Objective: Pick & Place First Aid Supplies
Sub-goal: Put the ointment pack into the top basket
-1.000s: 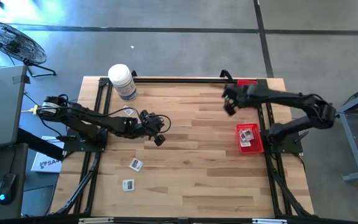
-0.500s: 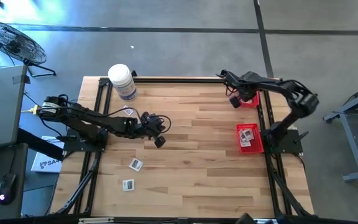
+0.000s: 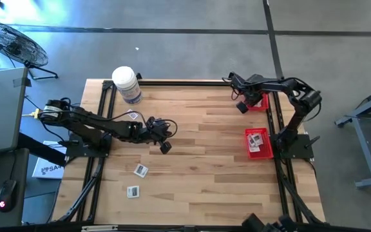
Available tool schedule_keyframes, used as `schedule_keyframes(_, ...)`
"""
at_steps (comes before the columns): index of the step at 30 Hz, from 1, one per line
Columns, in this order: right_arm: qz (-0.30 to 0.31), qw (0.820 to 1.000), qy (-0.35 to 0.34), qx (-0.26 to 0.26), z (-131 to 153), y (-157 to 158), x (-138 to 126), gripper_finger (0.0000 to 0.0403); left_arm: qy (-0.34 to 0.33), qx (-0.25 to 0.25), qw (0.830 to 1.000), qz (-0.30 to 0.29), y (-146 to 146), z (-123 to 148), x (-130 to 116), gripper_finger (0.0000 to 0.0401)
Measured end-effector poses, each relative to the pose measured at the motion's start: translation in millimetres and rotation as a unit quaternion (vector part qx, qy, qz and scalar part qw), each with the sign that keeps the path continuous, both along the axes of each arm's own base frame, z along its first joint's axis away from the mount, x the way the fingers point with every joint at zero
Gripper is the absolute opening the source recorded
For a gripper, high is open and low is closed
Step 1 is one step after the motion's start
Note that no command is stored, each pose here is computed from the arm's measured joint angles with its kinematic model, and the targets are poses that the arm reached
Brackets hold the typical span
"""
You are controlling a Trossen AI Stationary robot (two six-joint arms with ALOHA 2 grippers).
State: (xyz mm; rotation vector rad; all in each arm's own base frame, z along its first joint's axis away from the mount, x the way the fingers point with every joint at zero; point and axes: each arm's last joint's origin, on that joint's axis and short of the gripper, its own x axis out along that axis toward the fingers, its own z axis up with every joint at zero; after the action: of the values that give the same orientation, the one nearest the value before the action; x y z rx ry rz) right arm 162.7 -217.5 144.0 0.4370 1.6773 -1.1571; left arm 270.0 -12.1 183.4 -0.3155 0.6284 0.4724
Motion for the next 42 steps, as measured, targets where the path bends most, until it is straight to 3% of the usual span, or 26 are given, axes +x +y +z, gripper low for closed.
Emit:
schedule_keyframes(7, 0.034, 0.999, 0.030, -0.007, 1, -1, 0, 0.0116, -0.003, 0.000, 1.000, -0.001, 0, 1, 0, 0.0000)
schedule_keyframes(10, 0.035, 0.996, 0.081, -0.023, 11, 3, -1, 0.0129, 0.004, 0.002, 1.000, -0.011, 1, 7, -6, 0.0000)
schedule_keyframes(13, 0.038, 0.995, 0.086, -0.043, 30, 8, 1, 0.0127, 0.010, 0.006, 1.000, 0.000, 5, 15, -15, 0.0000)
schedule_keyframes(19, 0.059, 0.994, 0.001, -0.096, 73, 29, 8, 0.0116, 0.009, 0.001, 0.999, 0.045, 21, 32, -34, 0.0000)
schedule_keyframes(22, 0.095, 0.986, -0.072, -0.119, 91, 45, 16, 0.0112, 0.042, -0.004, 0.995, 0.093, 33, 33, -48, 0.0000)
schedule_keyframes(25, 0.139, 0.968, -0.161, -0.135, 103, 63, 25, 0.0108, 0.095, -0.014, 0.978, 0.183, 47, 26, -65, 0.0000)
schedule_keyframes(28, 0.188, 0.941, -0.243, -0.140, 106, 80, 36, 0.0102, 0.116, -0.030, 0.946, 0.303, 62, 16, -80, 0.0000)
schedule_keyframes(31, 0.233, 0.912, -0.308, -0.138, 102, 93, 47, 0.0097, 0.116, -0.061, 0.916, 0.379, 75, -2, -91, 0.0000)
schedule_keyframes(36, 0.273, 0.883, -0.359, -0.127, 90, 107, 59, 0.0089, 0.104, -0.090, 0.893, 0.428, 91, -29, -98, 0.0000)
schedule_keyframes(42, 0.291, 0.876, -0.364, -0.123, 84, 117, 63, 0.0087, 0.114, -0.086, 0.881, 0.451, 102, -46, -96, 0.0000)
